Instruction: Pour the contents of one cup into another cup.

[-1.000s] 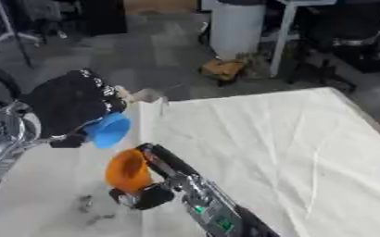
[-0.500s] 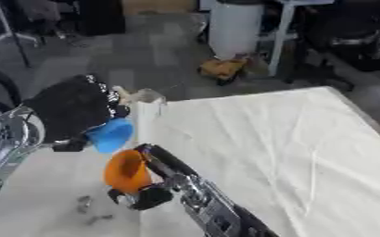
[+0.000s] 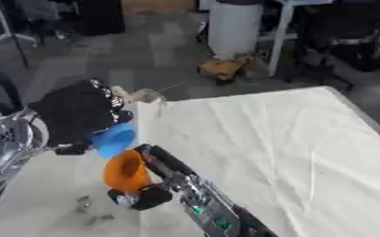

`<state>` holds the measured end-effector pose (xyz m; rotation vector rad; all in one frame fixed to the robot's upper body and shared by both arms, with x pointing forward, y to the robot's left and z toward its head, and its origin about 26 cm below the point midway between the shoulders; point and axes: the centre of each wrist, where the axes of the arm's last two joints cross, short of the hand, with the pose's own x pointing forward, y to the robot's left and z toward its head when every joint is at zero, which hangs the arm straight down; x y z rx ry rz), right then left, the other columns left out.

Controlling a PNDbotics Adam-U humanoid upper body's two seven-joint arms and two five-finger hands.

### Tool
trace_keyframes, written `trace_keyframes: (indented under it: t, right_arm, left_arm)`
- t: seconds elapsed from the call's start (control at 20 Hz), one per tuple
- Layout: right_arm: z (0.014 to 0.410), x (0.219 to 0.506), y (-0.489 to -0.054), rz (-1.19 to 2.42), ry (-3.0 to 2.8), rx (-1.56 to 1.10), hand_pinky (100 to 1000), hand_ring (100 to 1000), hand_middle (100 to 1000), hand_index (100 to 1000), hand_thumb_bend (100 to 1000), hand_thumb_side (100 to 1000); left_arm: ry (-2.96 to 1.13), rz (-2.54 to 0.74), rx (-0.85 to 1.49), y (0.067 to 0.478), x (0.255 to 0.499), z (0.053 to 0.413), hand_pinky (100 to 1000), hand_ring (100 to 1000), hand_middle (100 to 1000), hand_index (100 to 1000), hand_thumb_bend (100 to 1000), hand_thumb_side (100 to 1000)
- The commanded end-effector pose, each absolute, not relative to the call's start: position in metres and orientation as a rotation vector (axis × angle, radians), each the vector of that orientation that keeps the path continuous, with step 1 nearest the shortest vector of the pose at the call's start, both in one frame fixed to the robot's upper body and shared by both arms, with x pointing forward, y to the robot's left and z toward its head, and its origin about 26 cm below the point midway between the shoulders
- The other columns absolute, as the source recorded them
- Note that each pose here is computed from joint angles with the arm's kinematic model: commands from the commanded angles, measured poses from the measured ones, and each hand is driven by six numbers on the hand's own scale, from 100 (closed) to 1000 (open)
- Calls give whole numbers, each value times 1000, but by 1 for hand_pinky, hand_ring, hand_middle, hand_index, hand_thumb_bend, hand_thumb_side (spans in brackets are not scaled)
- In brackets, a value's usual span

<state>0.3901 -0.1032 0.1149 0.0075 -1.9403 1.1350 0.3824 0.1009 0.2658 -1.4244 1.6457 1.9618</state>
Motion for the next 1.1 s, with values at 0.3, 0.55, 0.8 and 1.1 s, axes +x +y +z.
trace_keyframes:
  t: [0.3,0.55,0.8,1.1]
  right_arm:
    - [124,392,-104,1116,-1967,7,802,682,395,488,288,170]
    - [121,393,-106,1108,-1959,-6,801,683,399,492,292,178]
    - [112,398,-116,1071,-1939,-62,801,686,432,517,365,250]
    - [93,405,-132,1045,-1897,-150,813,735,552,620,481,342]
  left_arm:
    - [1638,1933,-1441,101,382,274,424,136,100,540,222,100]
    - [1686,1930,-1460,106,382,275,423,139,100,541,223,100]
    - [1830,1915,-1510,121,383,278,422,146,100,543,224,100]
    - [2154,1862,-1561,149,385,273,397,159,100,538,226,100]
